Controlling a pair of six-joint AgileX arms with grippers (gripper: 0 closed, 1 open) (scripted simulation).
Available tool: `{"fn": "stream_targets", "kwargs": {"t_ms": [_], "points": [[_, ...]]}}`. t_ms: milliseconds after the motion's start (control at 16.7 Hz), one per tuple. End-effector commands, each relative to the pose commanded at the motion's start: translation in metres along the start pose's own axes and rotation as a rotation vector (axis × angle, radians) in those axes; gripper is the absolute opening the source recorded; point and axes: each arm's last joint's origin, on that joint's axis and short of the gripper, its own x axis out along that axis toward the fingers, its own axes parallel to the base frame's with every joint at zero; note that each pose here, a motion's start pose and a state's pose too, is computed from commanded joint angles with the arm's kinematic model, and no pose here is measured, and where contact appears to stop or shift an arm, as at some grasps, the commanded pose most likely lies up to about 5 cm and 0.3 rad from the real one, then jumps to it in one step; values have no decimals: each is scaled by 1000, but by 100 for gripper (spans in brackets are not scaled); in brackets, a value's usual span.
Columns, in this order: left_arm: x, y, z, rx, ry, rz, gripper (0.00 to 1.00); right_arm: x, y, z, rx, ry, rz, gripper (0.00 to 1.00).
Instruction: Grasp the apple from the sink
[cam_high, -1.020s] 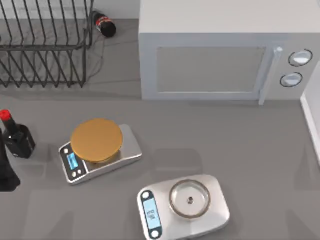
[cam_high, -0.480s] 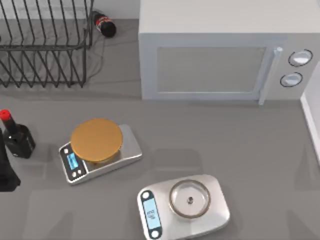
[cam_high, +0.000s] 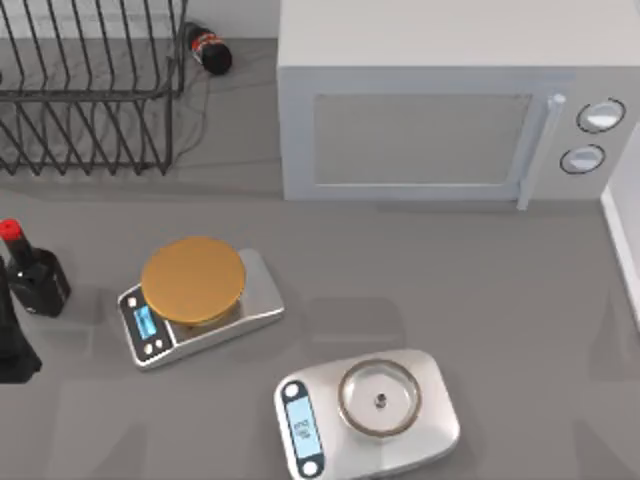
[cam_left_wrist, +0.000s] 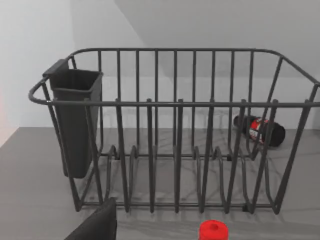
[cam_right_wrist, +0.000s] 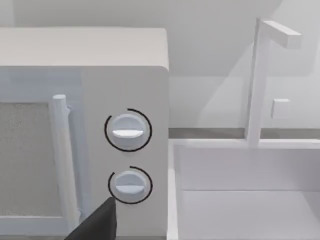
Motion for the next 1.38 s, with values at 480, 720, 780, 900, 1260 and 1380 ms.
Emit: {"fn": "stream_targets", "kwargs": {"t_ms": [480, 720, 780, 900, 1260, 1380], "points": [[0, 0, 0, 0, 0, 0, 100, 1, -2, 19, -15, 71, -16, 100], [0, 0, 0, 0, 0, 0, 100, 17, -6, 58, -45, 269, -48, 100], [0, 0, 0, 0, 0, 0, 100, 26, -8, 69, -52, 336, -55, 100], [0, 0, 0, 0, 0, 0, 100, 50, -13, 88, -64, 486, -69, 100], [0, 0, 0, 0, 0, 0, 100, 160, -43, 99, -67, 988, -77, 100], [0, 0, 0, 0, 0, 0, 100, 198, -57, 84, -56, 1145, -67, 100]]}}
